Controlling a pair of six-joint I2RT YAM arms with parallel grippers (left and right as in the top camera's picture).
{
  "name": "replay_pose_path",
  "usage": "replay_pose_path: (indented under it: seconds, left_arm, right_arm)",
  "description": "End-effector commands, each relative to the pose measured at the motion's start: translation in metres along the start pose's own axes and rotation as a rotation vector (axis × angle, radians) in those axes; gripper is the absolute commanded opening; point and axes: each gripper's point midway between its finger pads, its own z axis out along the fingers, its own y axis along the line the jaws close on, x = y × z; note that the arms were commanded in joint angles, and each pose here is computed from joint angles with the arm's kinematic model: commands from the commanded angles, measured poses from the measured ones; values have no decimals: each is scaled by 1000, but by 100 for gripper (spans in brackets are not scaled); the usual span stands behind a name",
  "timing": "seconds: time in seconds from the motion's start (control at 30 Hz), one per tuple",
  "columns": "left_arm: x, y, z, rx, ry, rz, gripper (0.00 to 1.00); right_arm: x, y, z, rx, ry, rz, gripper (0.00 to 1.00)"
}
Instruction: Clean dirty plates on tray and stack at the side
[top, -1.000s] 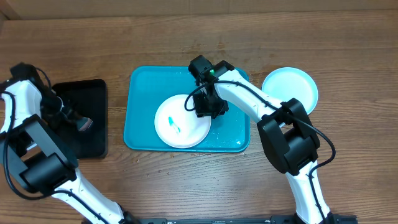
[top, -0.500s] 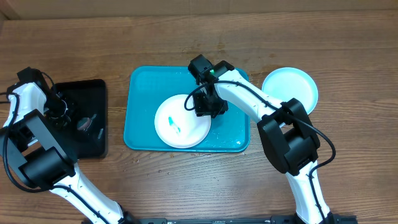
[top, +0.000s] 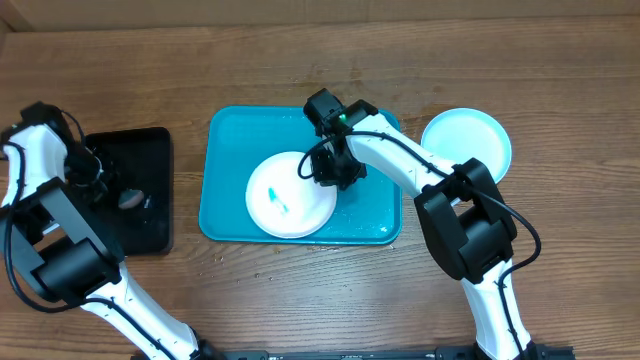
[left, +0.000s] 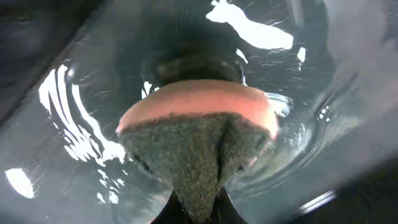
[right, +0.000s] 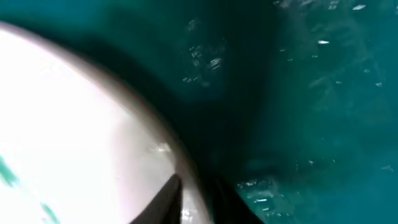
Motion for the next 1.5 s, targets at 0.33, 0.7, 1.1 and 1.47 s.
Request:
replay_pose_path:
  seconds: [0.33, 0.7, 1.1, 1.47]
  left_arm:
    - [57, -99, -88, 447, 164, 353, 4]
    - [152, -171, -73, 396, 291, 679, 4]
    - [242, -205, -13, 68, 249, 834, 4]
    - [259, -194, 44, -61, 164, 774, 14]
  right_arm:
    - [-15, 7, 3, -34, -79, 37, 12]
    - [-21, 10, 2, -47, -103, 33, 20]
    - [-25, -3, 0, -42, -99, 110, 20]
    - [-26, -15, -1, -31, -86, 136, 21]
